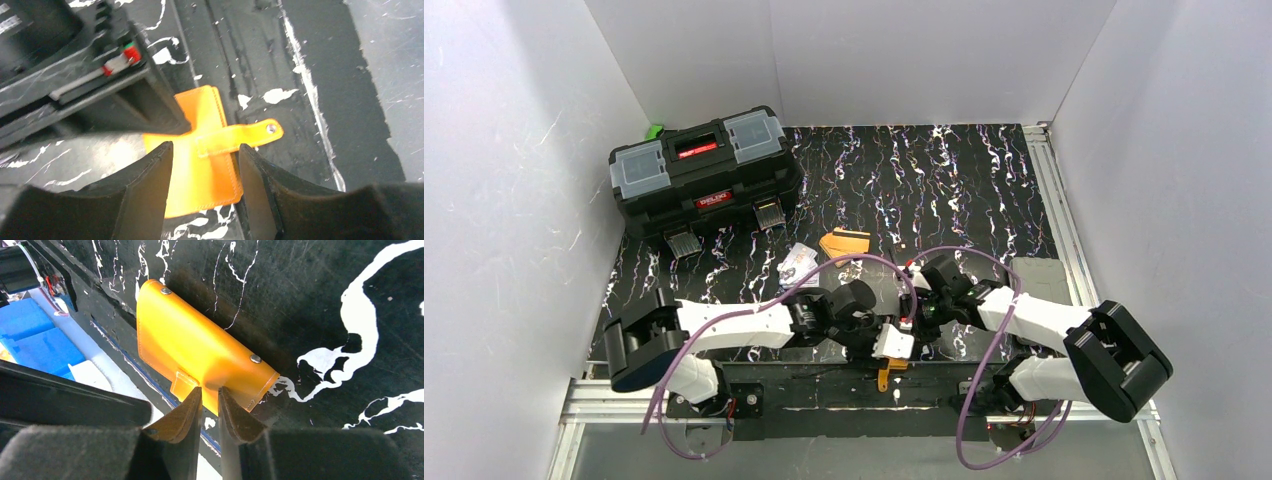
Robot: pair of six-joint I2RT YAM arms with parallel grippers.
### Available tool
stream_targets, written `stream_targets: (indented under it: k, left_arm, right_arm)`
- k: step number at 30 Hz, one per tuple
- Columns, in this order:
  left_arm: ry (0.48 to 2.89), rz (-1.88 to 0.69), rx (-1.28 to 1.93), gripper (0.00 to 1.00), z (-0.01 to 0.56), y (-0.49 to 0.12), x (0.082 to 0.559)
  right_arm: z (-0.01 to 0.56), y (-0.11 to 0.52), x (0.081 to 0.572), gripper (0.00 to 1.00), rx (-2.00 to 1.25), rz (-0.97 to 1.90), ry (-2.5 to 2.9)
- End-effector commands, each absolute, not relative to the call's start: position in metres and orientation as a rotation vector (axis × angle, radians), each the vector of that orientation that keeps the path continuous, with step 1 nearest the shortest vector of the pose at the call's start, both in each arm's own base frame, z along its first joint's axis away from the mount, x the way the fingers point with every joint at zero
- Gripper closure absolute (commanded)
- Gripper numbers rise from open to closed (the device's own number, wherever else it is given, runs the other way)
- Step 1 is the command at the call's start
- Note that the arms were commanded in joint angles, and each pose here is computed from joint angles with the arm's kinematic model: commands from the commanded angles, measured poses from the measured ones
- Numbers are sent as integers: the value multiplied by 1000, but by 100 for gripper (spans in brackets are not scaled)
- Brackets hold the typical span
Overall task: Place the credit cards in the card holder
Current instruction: Close the card holder at the center of the board, then turn over the card holder at the center of the board.
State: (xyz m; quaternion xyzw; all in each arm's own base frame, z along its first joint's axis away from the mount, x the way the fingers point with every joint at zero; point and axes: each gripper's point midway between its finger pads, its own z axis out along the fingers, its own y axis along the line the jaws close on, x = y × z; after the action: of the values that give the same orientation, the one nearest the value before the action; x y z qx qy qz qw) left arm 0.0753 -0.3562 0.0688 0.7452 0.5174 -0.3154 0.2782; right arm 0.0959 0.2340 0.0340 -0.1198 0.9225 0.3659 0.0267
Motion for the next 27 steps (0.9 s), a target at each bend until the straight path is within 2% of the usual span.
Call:
stream_targets:
  k: [1,6,14,27]
  left_arm:
    - [1386,-735,1962,50,69,-334,94]
    - [1217,-722,2090,49,42,-307,85]
    - [939,-630,2097,43,25,-318,94]
    - [692,-516,2118,48,3,-322,99]
  right_arm:
    - [24,228,96,74,-364,1037,2899]
    - [27,226,99,74,-366,998,2905]
    - [27,226,100,74,-365,992,2911]
    - [25,227,98,74,-380,1021,2913]
